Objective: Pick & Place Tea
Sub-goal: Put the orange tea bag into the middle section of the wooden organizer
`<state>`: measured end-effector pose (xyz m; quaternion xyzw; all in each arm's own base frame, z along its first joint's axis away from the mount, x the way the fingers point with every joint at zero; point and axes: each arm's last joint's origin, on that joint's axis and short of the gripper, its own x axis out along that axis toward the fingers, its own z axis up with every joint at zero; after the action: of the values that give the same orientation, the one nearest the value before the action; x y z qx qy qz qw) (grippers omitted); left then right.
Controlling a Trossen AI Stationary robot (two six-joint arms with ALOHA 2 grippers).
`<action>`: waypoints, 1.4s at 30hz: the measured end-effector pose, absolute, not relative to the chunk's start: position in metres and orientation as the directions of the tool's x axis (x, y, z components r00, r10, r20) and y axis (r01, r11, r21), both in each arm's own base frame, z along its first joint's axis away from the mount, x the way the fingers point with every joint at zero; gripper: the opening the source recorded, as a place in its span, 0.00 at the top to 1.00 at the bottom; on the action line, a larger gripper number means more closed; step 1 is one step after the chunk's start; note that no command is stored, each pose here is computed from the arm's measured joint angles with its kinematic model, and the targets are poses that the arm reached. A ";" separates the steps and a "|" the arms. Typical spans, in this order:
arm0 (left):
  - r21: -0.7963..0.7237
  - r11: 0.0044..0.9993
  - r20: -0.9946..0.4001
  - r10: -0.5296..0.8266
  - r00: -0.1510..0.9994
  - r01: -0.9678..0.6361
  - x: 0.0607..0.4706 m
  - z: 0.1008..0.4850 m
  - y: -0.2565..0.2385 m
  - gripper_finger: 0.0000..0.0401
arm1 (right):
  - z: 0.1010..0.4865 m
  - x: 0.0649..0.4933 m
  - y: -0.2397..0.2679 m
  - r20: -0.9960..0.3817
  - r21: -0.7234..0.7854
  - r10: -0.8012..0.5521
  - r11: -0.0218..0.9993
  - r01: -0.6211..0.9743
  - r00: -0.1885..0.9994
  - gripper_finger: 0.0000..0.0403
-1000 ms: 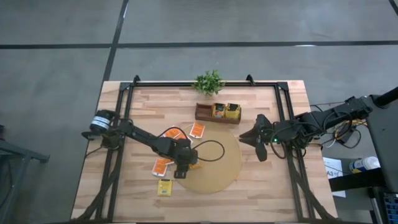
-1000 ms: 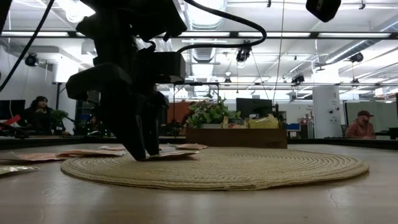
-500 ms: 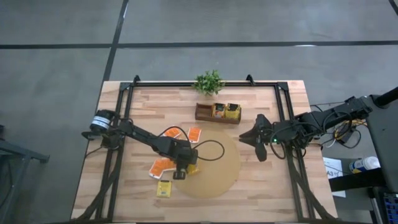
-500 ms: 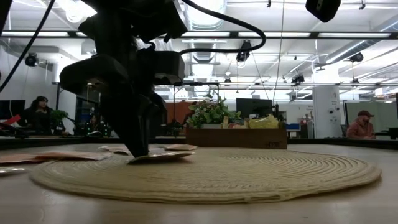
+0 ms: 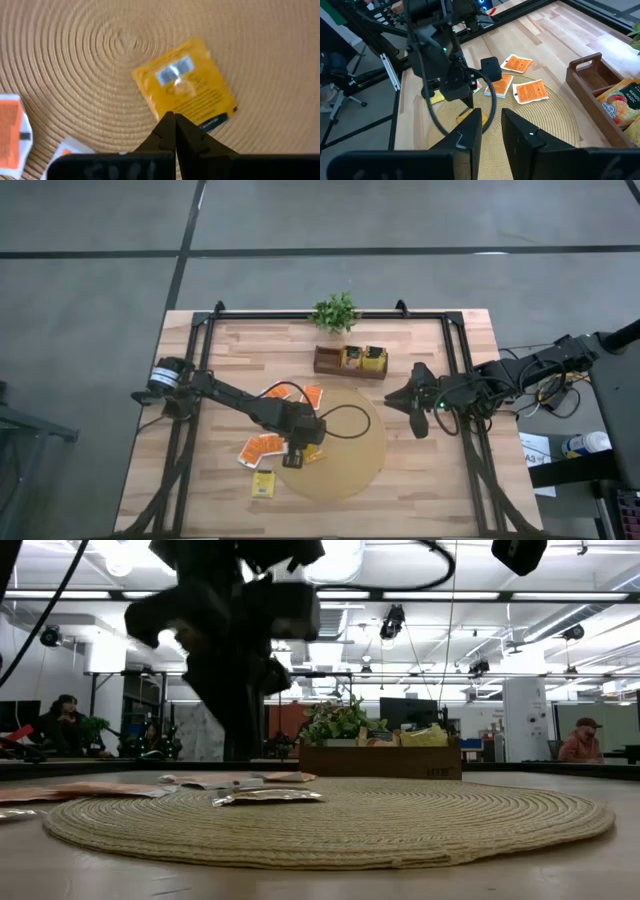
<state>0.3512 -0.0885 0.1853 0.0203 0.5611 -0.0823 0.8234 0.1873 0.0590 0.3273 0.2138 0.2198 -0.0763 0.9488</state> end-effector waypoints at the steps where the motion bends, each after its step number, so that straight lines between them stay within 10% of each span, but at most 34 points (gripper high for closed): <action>1: -0.059 0.985 -0.925 -0.114 0.361 0.160 0.352 0.189 -0.089 1.00 | 0.327 0.187 0.059 -0.450 0.372 -0.051 0.897 0.239 0.892 0.83; 25: -0.257 0.963 -0.788 -0.257 0.560 0.082 0.316 0.211 -0.097 0.99 | 0.327 0.187 0.059 -0.450 0.360 -0.050 0.904 0.232 0.892 0.83; 42: -0.304 0.953 -0.801 -0.263 0.537 0.014 0.312 0.203 -0.096 0.44 | 0.329 0.188 0.059 -0.431 0.377 -0.047 0.898 0.227 0.901 0.83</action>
<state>0.3121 -0.0961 0.2027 -0.1316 0.4744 -0.0799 0.8667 0.1884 0.0593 0.3291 0.2144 0.2106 -0.0720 0.9511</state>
